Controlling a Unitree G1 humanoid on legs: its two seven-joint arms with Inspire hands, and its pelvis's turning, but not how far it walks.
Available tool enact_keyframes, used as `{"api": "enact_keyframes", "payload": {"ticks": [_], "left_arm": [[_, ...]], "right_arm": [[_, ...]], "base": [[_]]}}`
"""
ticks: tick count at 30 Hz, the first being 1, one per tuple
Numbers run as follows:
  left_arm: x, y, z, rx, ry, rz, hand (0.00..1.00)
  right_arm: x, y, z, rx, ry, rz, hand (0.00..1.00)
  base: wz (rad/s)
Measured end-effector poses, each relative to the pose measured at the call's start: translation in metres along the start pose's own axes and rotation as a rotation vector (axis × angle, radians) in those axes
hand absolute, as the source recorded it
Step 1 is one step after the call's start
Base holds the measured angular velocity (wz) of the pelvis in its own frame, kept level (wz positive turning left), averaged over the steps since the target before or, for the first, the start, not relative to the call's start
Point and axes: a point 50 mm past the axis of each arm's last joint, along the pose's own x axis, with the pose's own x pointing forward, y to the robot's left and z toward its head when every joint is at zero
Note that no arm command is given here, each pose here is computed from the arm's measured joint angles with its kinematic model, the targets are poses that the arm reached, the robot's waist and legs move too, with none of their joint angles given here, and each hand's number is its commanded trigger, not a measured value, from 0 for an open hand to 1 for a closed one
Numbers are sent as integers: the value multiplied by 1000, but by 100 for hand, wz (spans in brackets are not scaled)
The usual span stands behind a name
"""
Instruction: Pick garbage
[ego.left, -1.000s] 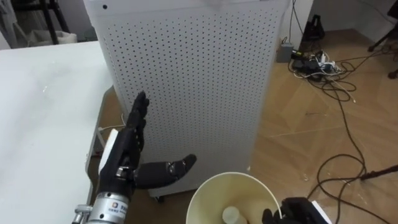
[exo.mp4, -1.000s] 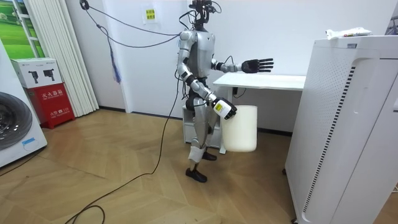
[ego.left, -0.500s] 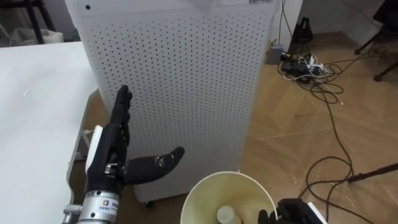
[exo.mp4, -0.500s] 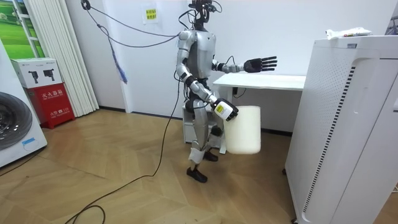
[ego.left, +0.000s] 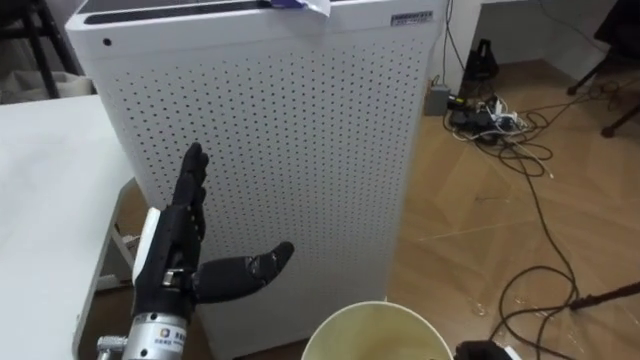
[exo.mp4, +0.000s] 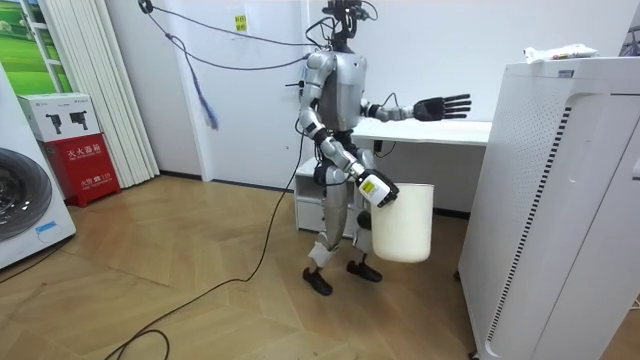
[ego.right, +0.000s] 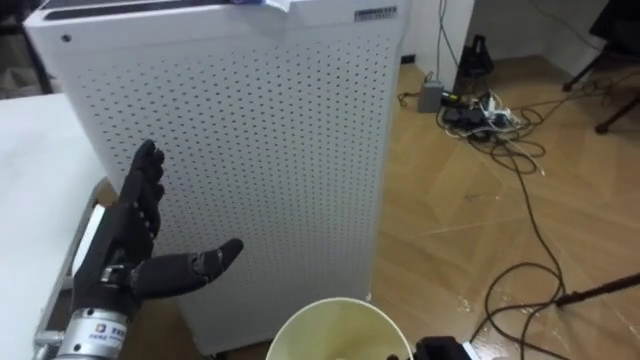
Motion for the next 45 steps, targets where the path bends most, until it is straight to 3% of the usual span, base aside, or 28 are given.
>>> {"api": "enact_keyframes", "payload": {"ticks": [16,22,29,36,45], "left_arm": [[19,-3,20,96,-126,53,0],[3,-3,21,158,-141,75,0],[-1,-1,22,209,-155,113,0],[-3,3,82,306,-518,204,0],[-5,1,86,371,-575,220,0]], "right_arm": [[9,1,16,-5,-51,-12,100],[8,4,13,-18,-42,2,100],[8,5,15,-17,-56,13,100],[8,6,16,-19,-67,29,100],[8,8,19,-22,-100,58,100]], "base": [[9],[10],[-4],[-8],[-1]]}}
